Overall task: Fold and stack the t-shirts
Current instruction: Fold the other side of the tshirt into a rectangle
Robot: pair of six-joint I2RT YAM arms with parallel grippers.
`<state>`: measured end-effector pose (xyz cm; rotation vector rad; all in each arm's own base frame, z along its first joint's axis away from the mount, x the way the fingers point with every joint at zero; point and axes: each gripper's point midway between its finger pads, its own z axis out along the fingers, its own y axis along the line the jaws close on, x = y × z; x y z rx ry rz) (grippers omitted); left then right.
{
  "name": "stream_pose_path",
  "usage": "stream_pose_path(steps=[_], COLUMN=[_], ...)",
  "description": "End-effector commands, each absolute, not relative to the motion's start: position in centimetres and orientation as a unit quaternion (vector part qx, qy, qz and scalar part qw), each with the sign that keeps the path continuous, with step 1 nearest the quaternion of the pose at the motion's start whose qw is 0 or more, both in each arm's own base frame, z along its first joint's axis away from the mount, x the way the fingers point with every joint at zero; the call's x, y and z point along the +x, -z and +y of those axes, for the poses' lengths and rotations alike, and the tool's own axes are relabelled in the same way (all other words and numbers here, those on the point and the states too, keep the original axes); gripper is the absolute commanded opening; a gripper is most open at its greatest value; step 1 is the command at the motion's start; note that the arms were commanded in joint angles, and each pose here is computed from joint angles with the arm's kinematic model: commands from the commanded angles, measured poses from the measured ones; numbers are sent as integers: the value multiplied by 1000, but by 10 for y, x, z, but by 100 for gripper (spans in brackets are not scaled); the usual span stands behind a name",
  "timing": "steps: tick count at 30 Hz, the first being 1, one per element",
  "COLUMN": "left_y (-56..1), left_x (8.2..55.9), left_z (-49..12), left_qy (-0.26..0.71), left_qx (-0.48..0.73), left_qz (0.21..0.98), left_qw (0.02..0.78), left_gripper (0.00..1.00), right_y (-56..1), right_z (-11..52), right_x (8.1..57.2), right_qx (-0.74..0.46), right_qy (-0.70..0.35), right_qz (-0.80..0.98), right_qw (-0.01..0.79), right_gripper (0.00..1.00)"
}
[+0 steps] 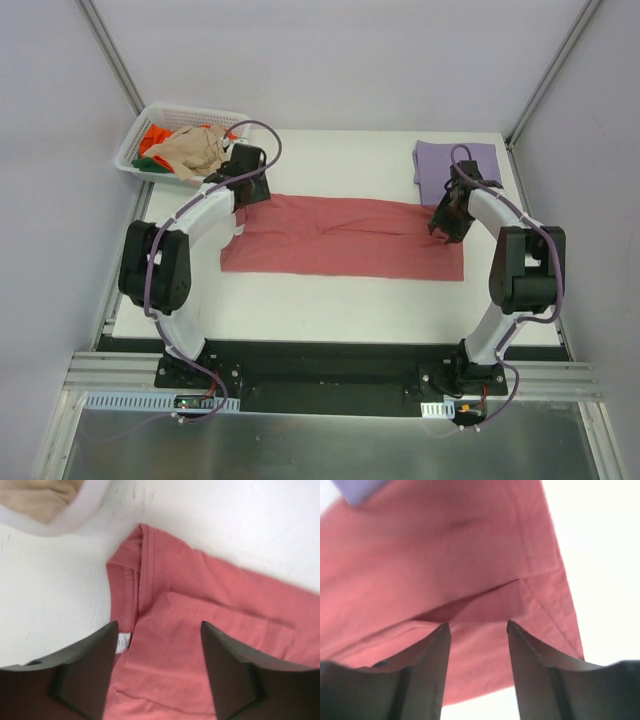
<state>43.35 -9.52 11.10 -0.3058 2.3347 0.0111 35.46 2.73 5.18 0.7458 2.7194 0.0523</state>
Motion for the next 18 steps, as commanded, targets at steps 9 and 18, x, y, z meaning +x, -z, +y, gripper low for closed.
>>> stream_pose_path(steps=[9,18], left_y=[-146,-89], left_x=[427,377], left_z=[-121,-181], left_qy=[91,180], left_qx=[-143,-100], left_qz=[918,946], left_qw=[359,250], left_gripper=[99,99], right_y=[-114,-70], right_z=[18,89], right_x=[365,363], right_qx=[201,95], right_qy=[-17,-139], right_qz=[934,961], right_qw=[294,219], right_gripper=[96,96])
